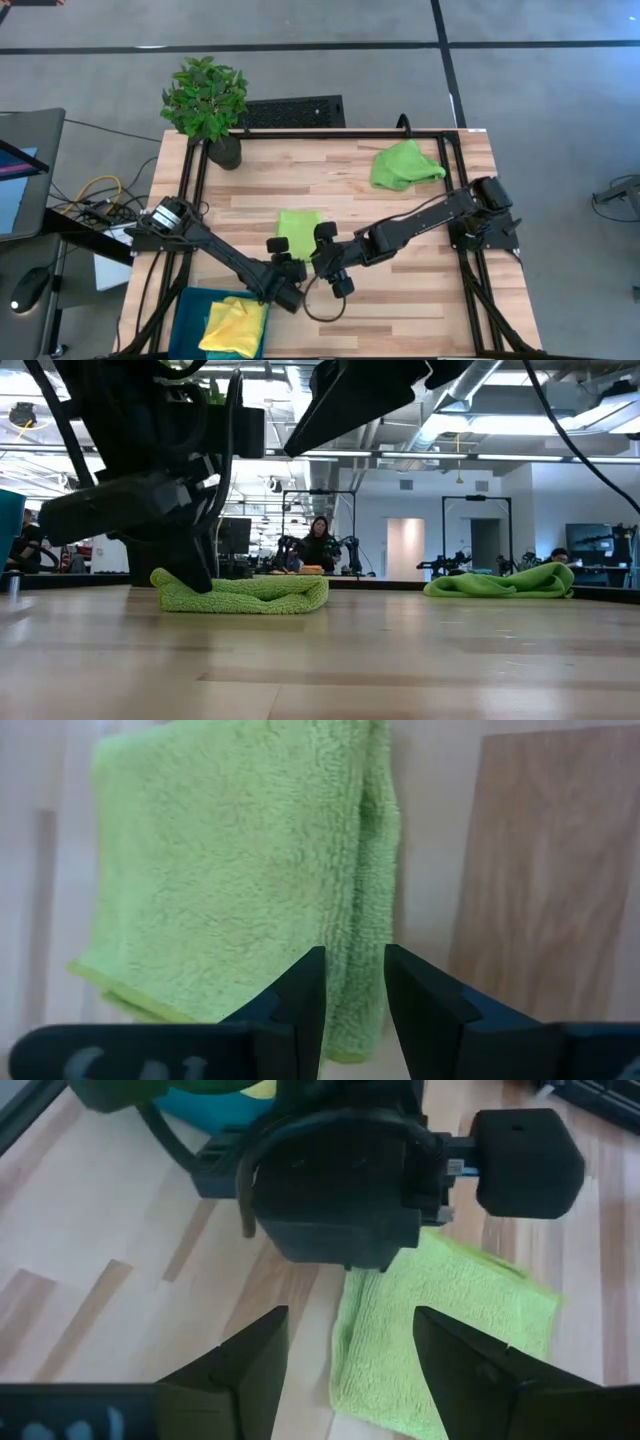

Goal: Fold microfiber towels
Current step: Put the light green microfiber towel into the bin

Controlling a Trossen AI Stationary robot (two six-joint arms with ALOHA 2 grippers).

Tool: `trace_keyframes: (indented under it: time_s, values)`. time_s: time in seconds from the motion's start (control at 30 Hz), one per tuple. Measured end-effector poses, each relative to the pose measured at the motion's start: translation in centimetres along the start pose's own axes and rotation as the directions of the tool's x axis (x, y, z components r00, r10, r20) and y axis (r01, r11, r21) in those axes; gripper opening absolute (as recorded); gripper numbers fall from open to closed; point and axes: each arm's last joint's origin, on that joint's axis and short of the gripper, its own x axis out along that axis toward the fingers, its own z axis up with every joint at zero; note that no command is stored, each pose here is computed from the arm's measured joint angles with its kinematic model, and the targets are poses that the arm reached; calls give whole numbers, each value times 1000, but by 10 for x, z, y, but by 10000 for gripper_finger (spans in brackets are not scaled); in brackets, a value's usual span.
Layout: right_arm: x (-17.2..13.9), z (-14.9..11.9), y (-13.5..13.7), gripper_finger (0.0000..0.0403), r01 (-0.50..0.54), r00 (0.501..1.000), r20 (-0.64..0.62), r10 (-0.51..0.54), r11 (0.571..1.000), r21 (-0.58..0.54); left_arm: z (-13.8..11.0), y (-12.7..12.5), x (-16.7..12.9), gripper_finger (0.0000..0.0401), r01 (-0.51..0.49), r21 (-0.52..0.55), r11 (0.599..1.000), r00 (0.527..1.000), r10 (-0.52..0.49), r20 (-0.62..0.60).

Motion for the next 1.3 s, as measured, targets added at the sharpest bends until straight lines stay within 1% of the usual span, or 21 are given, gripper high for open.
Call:
trace_keyframes:
  time_s: [0.2, 0.3, 0.7, 0.77, 0.93, 0.97, 1.07, 1.23, 1.3]
  values:
    - [0, -1, -3, 240, 4, 1000, -5, -4, 1000, 5, 6, 1, 0, 97, 76, 3, 997, 997, -75, -25]
    - [1, -1, -6, 240, 9, 1000, -2, -9, 1000, 11, 8, 2, 1, 103, 80, 7, 997, 997, -80, -11]
    - [1, -1, -6, 240, 10, 1000, -2, -10, 1000, 11, 14, 10, 8, 182, 70, -6, 998, 997, -70, -16]
    - [1, -1, -6, 240, 10, 1000, -3, -10, 1000, 11, 14, 9, 8, 187, 92, -14, 996, 995, -92, -27]
    - [1, -1, -6, 240, 9, 1000, -2, -9, 1000, 8, 12, 6, 7, 189, 196, -39, 980, 977, -199, -81]
    - [1, -1, -6, 240, 9, 1000, -2, -9, 1000, 8, 13, 6, 7, 189, 204, -41, 978, 975, -207, -83]
    - [1, -1, -7, 240, 11, 1000, -3, -11, 1000, 10, 15, 6, 7, 188, 178, -62, 982, 982, -182, -53]
    - [2, -2, -10, 240, 16, 1000, -5, -16, 1000, 17, 18, 9, 4, 179, 97, -38, 995, 995, -98, -23]
    - [2, -2, -12, 240, 18, 1000, -7, -18, 1000, 21, 19, 10, 3, 177, 83, -19, 996, 996, -84, -12]
